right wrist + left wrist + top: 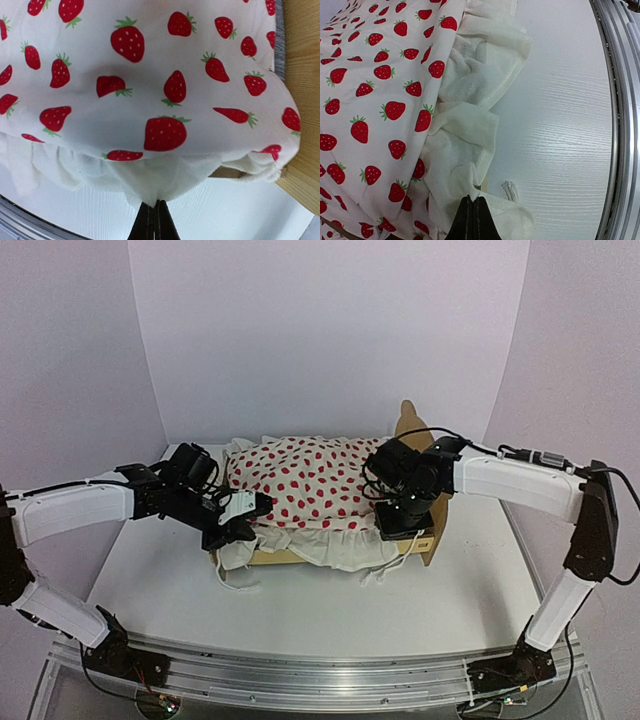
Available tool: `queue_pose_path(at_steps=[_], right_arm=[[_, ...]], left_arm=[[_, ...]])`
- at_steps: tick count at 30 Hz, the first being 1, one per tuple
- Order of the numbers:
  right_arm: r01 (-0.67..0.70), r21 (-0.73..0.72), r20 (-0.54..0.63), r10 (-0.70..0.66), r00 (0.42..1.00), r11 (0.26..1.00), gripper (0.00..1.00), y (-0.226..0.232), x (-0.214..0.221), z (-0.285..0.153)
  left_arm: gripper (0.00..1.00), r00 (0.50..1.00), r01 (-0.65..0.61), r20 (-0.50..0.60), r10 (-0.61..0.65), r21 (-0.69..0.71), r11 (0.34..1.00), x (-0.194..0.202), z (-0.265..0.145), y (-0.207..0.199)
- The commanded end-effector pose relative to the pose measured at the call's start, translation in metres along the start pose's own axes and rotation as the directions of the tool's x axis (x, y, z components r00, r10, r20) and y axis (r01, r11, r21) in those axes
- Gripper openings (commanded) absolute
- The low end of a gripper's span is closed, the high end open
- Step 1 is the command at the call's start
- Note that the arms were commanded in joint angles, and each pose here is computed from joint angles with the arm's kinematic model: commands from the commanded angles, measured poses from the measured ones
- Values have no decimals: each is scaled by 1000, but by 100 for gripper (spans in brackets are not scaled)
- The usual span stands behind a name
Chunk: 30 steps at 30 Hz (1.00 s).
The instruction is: Set up the pet bed
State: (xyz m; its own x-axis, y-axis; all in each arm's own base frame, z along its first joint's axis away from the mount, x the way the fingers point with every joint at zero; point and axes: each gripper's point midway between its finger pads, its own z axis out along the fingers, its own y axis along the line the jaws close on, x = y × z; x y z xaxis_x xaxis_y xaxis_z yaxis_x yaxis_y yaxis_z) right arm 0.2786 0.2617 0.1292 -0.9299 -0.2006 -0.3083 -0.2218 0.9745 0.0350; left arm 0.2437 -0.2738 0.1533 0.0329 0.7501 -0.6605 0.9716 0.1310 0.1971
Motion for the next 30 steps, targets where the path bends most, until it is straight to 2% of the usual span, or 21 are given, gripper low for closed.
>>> queue_pose_path(at_steps=[1,7,13,17,18,19,22,25,27,30], right_arm=[[6,-34,-31,-7,1000,999,0,-6,10,-41],[-21,-132,-86,10,996,991,0,11,18,-52],[-52,-148,-107,36,994,988,0,14,19,-58],[-58,-122,-188,34,981,991,14,14,35,-35],[-61,-115,-193,38,980,991,20,13,36,-34],[-70,-105,-184,50,982,992,28,10,36,-35],[-93,-57,-121,85,989,994,40,-6,33,-44],[-131,-56,-72,127,989,990,45,-14,34,-58],[-164,-53,-63,161,985,985,46,-21,41,-61],[-218,-15,-70,216,974,976,42,-37,61,-48]], left_arm=[[0,998,-34,62,33,16,999,-19,-26,-4],[0,997,-71,43,70,28,997,-7,-34,-2],[0,992,-123,2,123,80,989,17,-31,-12],[0,988,-156,12,155,128,979,25,-24,-25],[1,988,-157,15,156,129,979,23,-24,-25],[8,988,-157,17,156,128,979,22,-25,-24],[32,985,-172,23,170,128,977,18,-27,-22],[49,978,-204,64,197,149,968,9,-34,-27],[56,971,-225,112,209,162,961,-2,-40,-31],[60,960,-232,199,199,157,960,-28,-50,-30]])
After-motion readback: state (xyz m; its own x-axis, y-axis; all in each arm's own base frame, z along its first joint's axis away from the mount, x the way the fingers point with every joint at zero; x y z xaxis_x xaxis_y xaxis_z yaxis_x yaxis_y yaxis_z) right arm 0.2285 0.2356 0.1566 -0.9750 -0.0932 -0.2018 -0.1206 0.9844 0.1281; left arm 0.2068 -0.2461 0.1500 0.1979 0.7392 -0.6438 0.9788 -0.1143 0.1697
